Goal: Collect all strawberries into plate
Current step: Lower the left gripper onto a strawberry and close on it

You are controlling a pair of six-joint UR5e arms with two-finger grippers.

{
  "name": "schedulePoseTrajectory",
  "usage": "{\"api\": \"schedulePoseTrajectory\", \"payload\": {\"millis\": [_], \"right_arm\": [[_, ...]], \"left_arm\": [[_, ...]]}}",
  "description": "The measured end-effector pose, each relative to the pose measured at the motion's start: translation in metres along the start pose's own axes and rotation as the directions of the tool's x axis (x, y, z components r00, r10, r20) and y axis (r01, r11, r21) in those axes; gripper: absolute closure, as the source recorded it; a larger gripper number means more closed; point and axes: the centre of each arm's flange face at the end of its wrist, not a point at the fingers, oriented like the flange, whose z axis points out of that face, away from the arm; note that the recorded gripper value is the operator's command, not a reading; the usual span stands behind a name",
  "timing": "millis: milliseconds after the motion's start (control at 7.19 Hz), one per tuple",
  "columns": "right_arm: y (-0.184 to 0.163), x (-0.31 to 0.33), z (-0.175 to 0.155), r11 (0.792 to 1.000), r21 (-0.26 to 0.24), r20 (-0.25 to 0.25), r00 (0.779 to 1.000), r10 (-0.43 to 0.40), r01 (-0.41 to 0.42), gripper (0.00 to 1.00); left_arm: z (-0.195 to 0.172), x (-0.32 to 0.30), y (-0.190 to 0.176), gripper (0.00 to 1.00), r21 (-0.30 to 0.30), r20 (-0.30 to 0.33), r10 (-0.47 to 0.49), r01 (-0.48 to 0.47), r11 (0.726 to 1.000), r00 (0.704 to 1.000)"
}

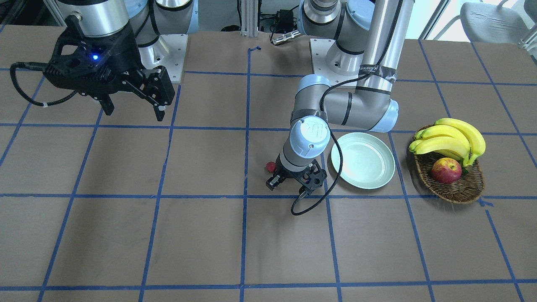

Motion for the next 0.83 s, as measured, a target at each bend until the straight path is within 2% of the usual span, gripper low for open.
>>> {"api": "schedulePoseTrajectory", "payload": {"millis": [278,556,695,834], "right_arm": [[0.001,0.001,0.005,0.998,-0.020,0.009,0.998,-0.061,0.061,0.00],[0.003,0.001,0.007,0.995,-0.038,0.011,0.996,-0.089,0.090,0.00],[0.003,0.001,0.008,0.995,-0.042,0.012,0.996,-0.094,0.094,0.00],[0.003,0.000,0.009,0.994,-0.044,0.016,0.995,-0.097,0.097,0.00]], "left_arm": [[-0.005,0.000,0.001,1.00,-0.001,-0.010,0.022,-0.022,1.000,1.000],[-0.023,-0.003,-0.002,1.00,0.046,-0.006,0.116,-0.115,0.992,0.993],[-0.034,-0.009,-0.009,1.00,0.080,0.042,0.185,-0.187,0.979,0.982],[-0.049,-0.017,-0.022,1.00,0.078,0.106,0.249,-0.258,0.963,0.963]]}}
